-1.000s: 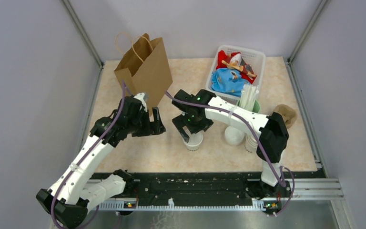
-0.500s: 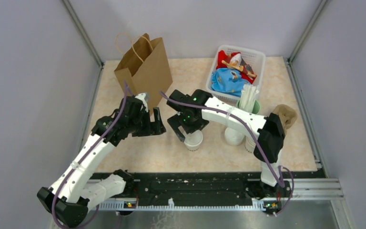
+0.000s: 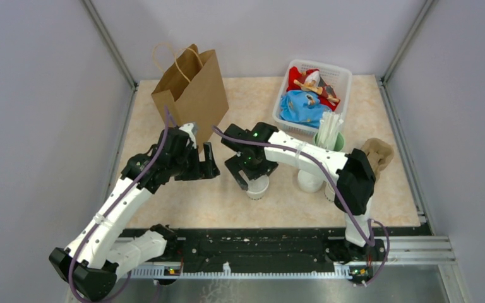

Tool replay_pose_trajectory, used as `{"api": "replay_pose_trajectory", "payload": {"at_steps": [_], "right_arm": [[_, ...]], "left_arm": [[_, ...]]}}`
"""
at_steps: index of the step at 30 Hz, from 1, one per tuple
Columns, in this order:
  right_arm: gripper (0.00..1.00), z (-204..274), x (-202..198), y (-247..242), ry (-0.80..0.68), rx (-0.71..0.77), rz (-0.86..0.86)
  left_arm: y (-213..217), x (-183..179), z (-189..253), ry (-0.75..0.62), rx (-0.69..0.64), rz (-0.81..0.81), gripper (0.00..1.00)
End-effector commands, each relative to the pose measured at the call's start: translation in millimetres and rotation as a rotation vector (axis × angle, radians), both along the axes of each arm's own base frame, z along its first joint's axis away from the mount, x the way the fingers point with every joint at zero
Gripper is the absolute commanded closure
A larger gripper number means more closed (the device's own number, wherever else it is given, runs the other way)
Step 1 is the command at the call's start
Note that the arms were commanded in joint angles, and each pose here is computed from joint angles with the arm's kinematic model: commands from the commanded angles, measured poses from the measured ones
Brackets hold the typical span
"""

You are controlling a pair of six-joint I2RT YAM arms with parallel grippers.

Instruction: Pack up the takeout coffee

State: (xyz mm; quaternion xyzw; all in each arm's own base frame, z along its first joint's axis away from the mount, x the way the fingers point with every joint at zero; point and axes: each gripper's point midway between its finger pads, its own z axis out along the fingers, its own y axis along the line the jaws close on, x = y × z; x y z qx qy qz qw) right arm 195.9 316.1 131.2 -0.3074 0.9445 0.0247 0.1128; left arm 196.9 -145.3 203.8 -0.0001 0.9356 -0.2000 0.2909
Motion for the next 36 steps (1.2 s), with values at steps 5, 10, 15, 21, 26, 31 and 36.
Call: {"api": "replay_pose_trajectory", "payload": {"at_steps": [5,10,15,21,26,31,36], "right_arm": [[0.19,2.2,4.8,6.5,-0.037,0.02,-0.015],[0.23,5.0,13.5,3.4,-0.078,0.018,-0.046],[0.24,7.7,49.9,-14.8,-0.157,0.027,-0.134],[0.24,8.3,123.9,-54.3,-0.233,0.023,-0.232],[0.24,-3.2,169.4,-95.5,-0.261,-0.015,-0.316],[0.22,-5.7,187.9,-106.1,-0.252,0.008,-0.33],[0.1,3.0,187.3,-102.0,-0.244,0.03,-0.324]], "left_arm": [[0.5,3.3,4.3,-0.032,-0.001,-0.005,0.07],[0.2,3.3,3.5,-0.03,-0.001,-0.005,0.07],[0.2,3.0,1.2,-0.024,-0.002,-0.002,0.07],[-2.3,5.1,1.6,-0.014,-0.003,-0.005,0.07],[-5.5,11.4,2.1,-0.004,0.002,-0.004,0.07],[-9.7,15.9,1.9,0.003,-0.001,-0.01,0.07],[-12.4,17.3,-0.7,0.01,-0.005,-0.015,0.07]]}}
